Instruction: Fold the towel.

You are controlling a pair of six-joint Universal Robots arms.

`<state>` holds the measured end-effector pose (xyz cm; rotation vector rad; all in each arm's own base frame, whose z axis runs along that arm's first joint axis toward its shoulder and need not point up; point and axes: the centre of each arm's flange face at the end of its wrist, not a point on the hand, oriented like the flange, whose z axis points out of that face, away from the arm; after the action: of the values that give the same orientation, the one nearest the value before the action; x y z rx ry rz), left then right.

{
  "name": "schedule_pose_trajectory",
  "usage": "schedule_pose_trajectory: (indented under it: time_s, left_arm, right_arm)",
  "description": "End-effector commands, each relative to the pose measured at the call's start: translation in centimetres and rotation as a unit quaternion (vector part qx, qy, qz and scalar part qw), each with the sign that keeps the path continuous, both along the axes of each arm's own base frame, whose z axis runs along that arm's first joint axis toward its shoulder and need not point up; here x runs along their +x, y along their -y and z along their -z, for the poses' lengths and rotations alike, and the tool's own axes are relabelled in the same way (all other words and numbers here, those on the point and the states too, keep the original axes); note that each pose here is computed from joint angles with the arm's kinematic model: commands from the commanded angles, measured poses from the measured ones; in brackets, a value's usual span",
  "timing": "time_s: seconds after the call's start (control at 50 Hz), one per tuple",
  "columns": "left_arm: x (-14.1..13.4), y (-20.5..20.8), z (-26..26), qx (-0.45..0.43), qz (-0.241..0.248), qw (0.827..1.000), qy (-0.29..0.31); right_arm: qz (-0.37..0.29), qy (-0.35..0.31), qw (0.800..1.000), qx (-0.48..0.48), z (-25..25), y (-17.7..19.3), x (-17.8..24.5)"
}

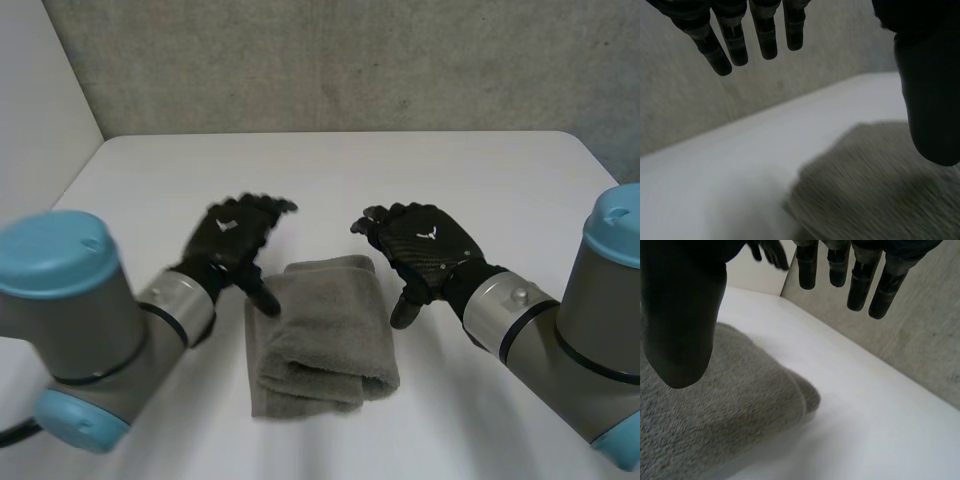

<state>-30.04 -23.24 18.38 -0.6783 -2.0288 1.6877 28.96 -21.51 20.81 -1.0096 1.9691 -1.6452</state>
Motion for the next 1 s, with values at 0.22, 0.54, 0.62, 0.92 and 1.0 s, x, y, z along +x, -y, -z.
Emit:
schedule_pose_trajectory:
  time_s: [0.22, 0.54, 0.62, 0.92, 1.0]
  left_arm:
    - [-0.2, -1.2, 5.0, 0.061, -0.031, 0.995, 0.076]
    - [-0.2, -2.4, -4.7, -0.043, -0.026, 0.999, 0.011]
    - [1.6, -2.1, -9.2, -0.077, -0.057, 0.995, -0.011]
    - [5.8, -0.8, -13.9, -0.095, -0.145, 0.985, -0.018]
    - [5.9, -0.9, -13.5, -0.089, -0.145, 0.985, -0.015]
  right_arm:
    - [-0.002, -0.047, 0.994, 0.099, 7.7, 1.6, 1.4]
    - [0.075, 0.066, 0.994, -0.043, -5.9, 1.7, -0.6]
    - [0.148, 0.086, 0.982, -0.082, -9.4, 2.4, -3.5]
    - [0.238, 0.087, 0.962, -0.107, -12.4, 3.6, -7.8]
    - [0.237, 0.087, 0.962, -0.108, -12.4, 3.5, -7.8]
